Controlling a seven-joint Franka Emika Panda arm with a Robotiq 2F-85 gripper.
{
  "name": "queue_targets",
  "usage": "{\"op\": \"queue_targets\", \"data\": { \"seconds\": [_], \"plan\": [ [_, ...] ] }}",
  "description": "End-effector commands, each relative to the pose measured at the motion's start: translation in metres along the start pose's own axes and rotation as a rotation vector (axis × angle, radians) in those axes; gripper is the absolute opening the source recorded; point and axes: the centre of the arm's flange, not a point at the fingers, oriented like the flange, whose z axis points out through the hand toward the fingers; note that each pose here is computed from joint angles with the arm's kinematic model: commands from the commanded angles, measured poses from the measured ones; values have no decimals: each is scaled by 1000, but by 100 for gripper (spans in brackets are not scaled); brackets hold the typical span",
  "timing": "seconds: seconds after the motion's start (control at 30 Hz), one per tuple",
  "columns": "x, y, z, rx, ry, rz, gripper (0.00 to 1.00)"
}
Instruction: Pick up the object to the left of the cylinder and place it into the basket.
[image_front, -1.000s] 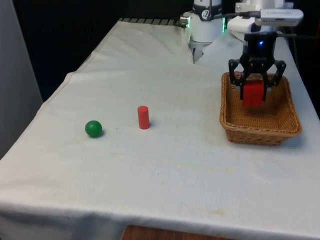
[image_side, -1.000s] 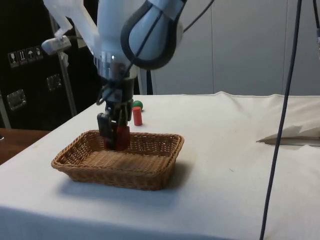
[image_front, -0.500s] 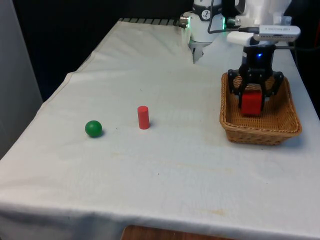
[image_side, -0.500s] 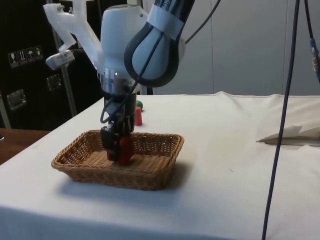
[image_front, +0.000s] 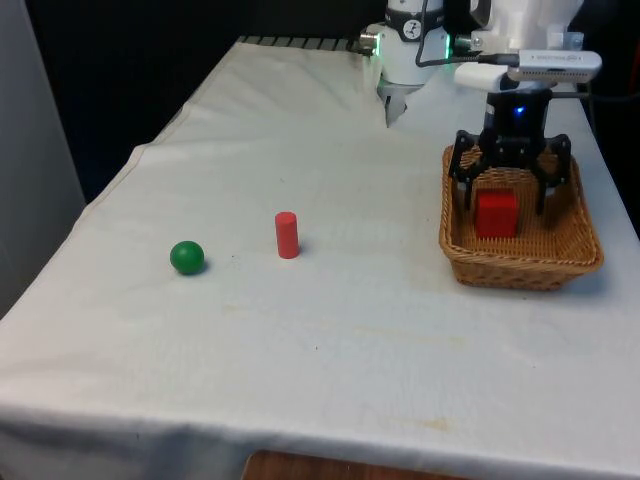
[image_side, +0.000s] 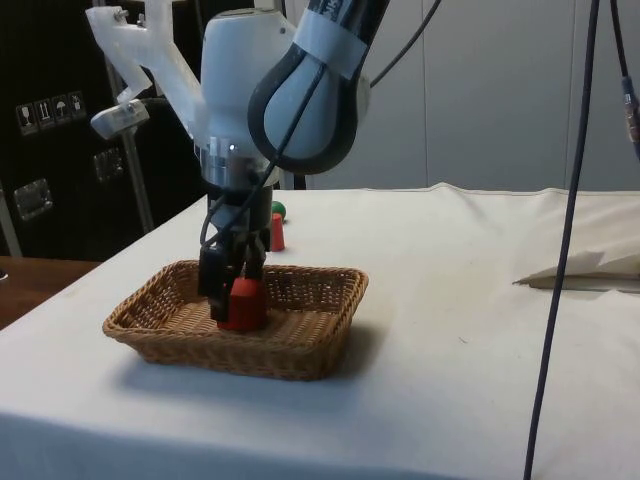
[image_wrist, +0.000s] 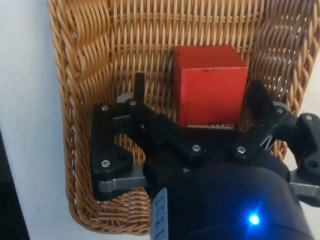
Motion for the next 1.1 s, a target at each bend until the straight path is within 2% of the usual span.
{"op": "queue_targets", "data": {
  "seconds": [0.0,0.07,0.2,0.6,0.63,0.73,1.07],
  "plan": [
    [0,-1,-1,6,0,2,100],
    [1,0,-1,1,2,0,100],
    [6,4,-19,17,6,7,100],
    [16,17,-55,41,9,13,100],
    [16,14,-50,39,15,13,100],
    [20,22,-68,49,9,15,100],
    [28,32,-98,78,10,21,100]
  ]
}}
